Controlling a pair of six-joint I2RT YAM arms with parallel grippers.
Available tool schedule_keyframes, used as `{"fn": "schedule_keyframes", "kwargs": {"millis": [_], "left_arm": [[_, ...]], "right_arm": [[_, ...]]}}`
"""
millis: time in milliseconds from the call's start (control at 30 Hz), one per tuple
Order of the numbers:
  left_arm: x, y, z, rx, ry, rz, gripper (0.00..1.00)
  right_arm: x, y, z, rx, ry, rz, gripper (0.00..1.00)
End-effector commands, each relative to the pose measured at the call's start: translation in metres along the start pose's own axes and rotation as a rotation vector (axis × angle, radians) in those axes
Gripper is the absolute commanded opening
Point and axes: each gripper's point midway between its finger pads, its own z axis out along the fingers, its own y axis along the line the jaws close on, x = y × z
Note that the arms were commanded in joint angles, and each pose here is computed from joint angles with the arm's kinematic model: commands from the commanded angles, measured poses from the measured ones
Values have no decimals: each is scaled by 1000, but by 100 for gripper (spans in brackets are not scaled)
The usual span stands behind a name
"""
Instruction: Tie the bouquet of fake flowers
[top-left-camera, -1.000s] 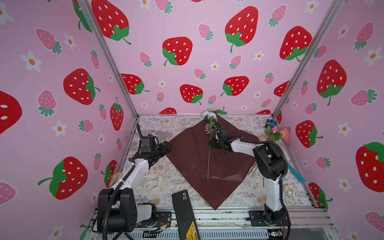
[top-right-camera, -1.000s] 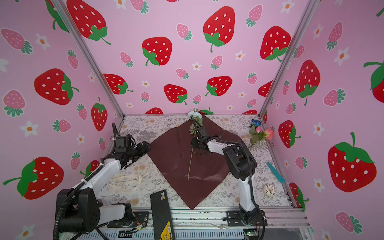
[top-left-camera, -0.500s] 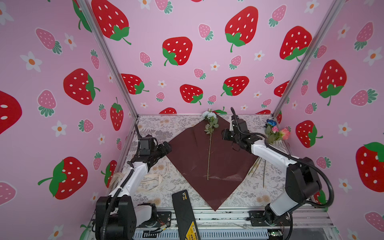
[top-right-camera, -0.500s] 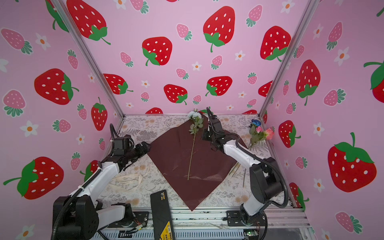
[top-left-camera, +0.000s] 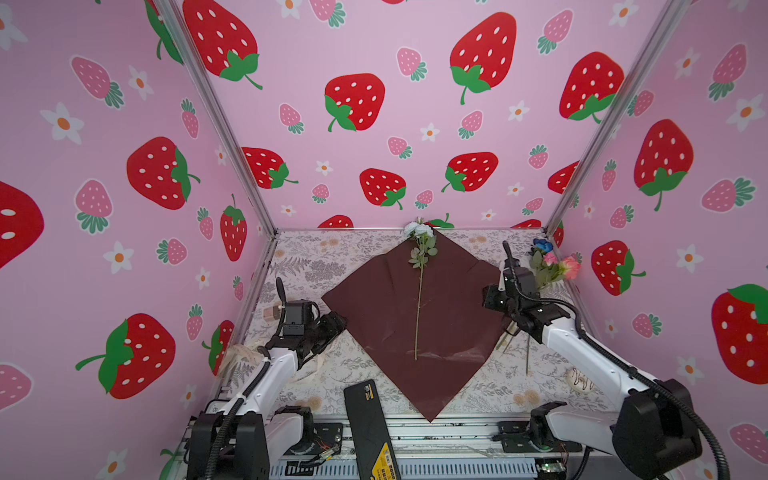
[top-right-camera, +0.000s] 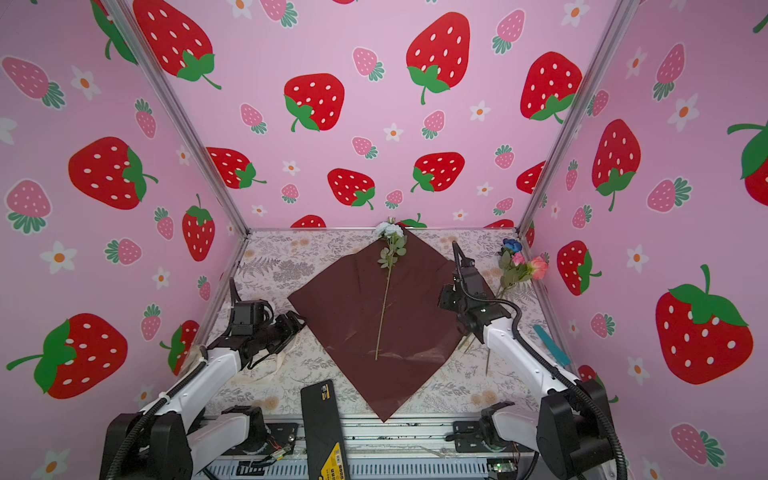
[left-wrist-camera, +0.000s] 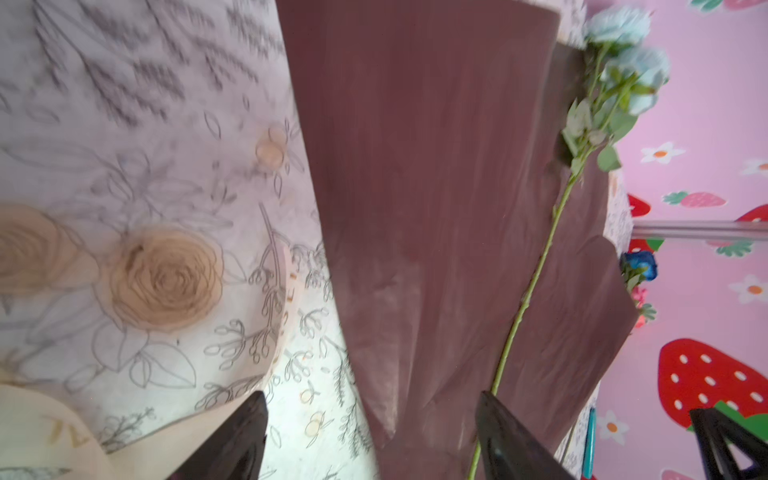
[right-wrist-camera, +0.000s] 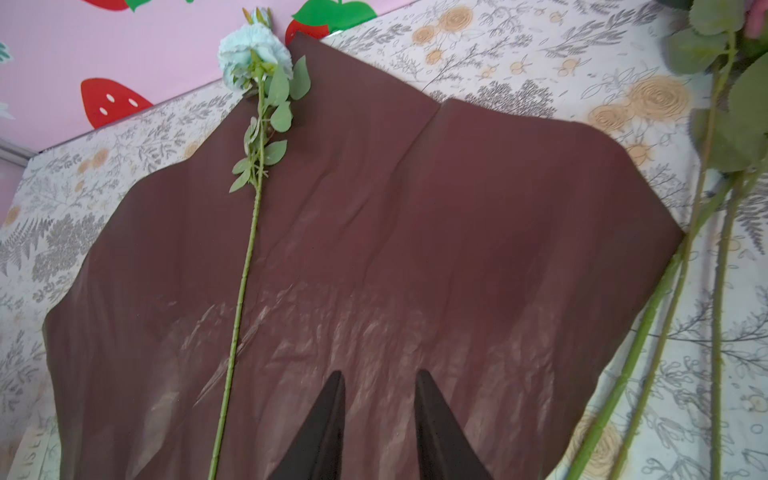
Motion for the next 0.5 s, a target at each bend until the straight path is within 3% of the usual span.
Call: {"fn": "schedule_keyframes", "kwargs": {"millis": [0, 467], "left_arm": [[26, -9, 3, 44, 65, -46, 79], [75, -22, 36, 50, 147, 8, 73]], "right_arm": [[31, 17, 2, -13, 74, -33, 31], [120, 125, 27, -122, 234, -214, 31]]}}
